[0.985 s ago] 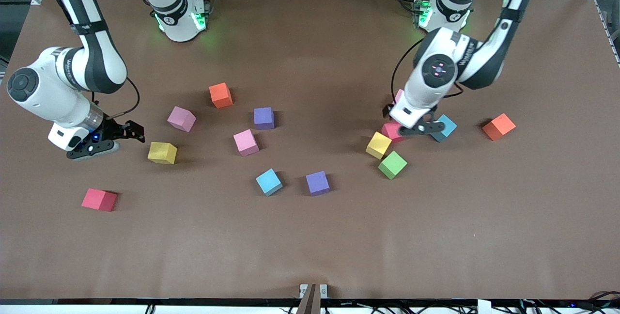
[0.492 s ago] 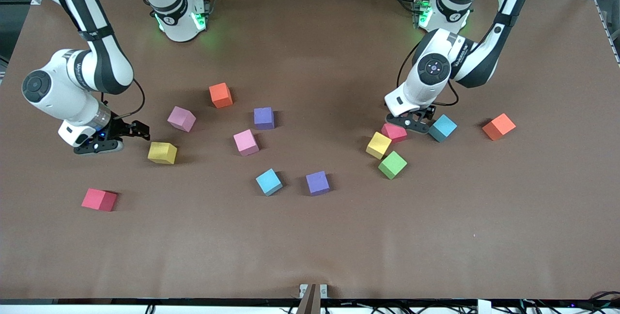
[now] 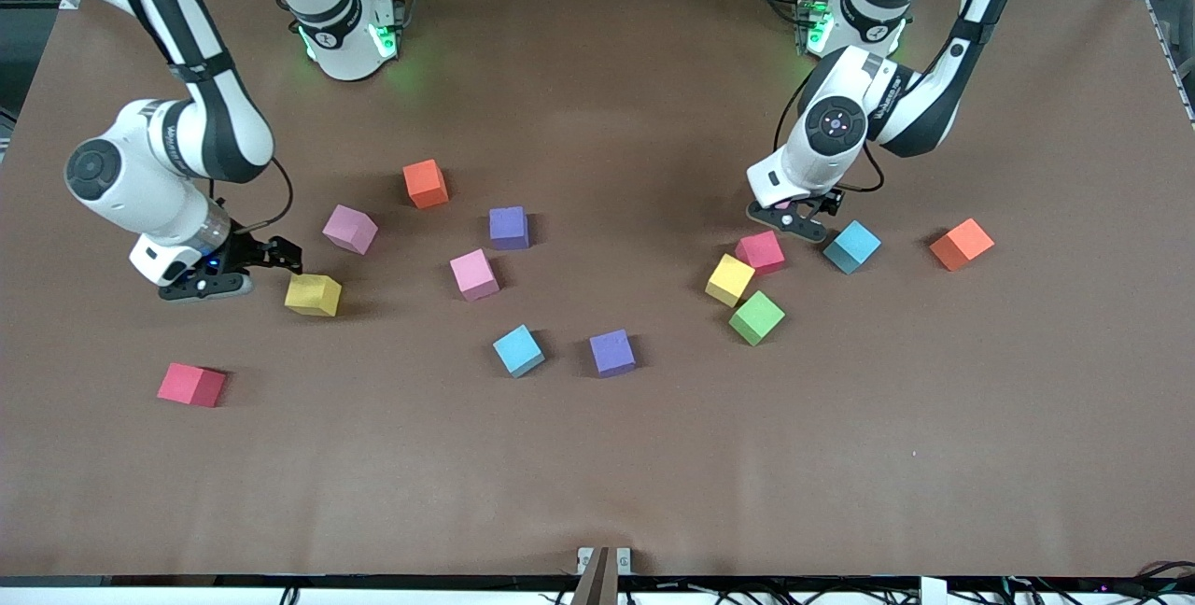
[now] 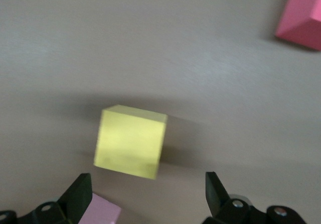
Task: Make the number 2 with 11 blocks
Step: 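Grasp the yellow cube with the right gripper while the left grasps lavender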
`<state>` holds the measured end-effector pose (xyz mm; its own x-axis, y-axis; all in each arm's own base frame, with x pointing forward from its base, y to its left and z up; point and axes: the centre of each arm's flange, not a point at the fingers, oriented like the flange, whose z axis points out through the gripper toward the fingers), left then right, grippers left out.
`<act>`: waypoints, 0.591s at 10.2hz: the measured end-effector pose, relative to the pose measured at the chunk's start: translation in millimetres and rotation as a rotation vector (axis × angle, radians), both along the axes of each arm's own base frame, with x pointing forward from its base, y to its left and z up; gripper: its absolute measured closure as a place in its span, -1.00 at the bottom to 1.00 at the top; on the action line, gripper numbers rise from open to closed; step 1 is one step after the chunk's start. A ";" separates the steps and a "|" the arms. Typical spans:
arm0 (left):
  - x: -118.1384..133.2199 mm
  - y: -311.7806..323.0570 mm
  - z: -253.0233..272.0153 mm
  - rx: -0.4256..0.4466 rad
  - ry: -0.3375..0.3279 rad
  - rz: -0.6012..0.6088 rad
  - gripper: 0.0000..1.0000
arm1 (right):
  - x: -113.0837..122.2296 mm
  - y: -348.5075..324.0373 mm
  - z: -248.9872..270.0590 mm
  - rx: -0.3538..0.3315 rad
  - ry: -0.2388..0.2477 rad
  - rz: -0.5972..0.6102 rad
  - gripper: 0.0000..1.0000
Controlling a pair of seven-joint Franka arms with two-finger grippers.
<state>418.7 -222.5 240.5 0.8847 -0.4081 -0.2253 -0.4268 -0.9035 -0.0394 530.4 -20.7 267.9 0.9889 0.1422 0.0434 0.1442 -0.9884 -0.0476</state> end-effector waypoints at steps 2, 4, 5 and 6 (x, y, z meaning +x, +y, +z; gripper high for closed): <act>-7.2 -10.5 -4.5 -0.008 0.001 -0.021 -1.00 | 1.0 9.4 -4.0 -0.002 -0.005 0.036 -1.00; -13.8 -20.1 -22.9 -0.029 -0.002 -0.037 -1.00 | 2.5 9.2 -10.5 -0.012 -0.022 0.184 -1.00; -16.1 -22.0 -35.4 -0.036 0.007 -0.040 -1.00 | 3.4 5.9 -14.0 -0.019 -0.034 0.275 -1.00; -17.6 -22.3 -45.0 -0.038 0.017 -0.040 -1.00 | 4.7 0.3 -16.8 -0.029 -0.051 0.381 -1.00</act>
<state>401.1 -244.9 195.5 0.8639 -0.4512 -0.2236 -0.4626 -0.8866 0.0020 535.2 -20.4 251.1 0.8616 0.5009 0.0818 0.5029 -0.8643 -0.0041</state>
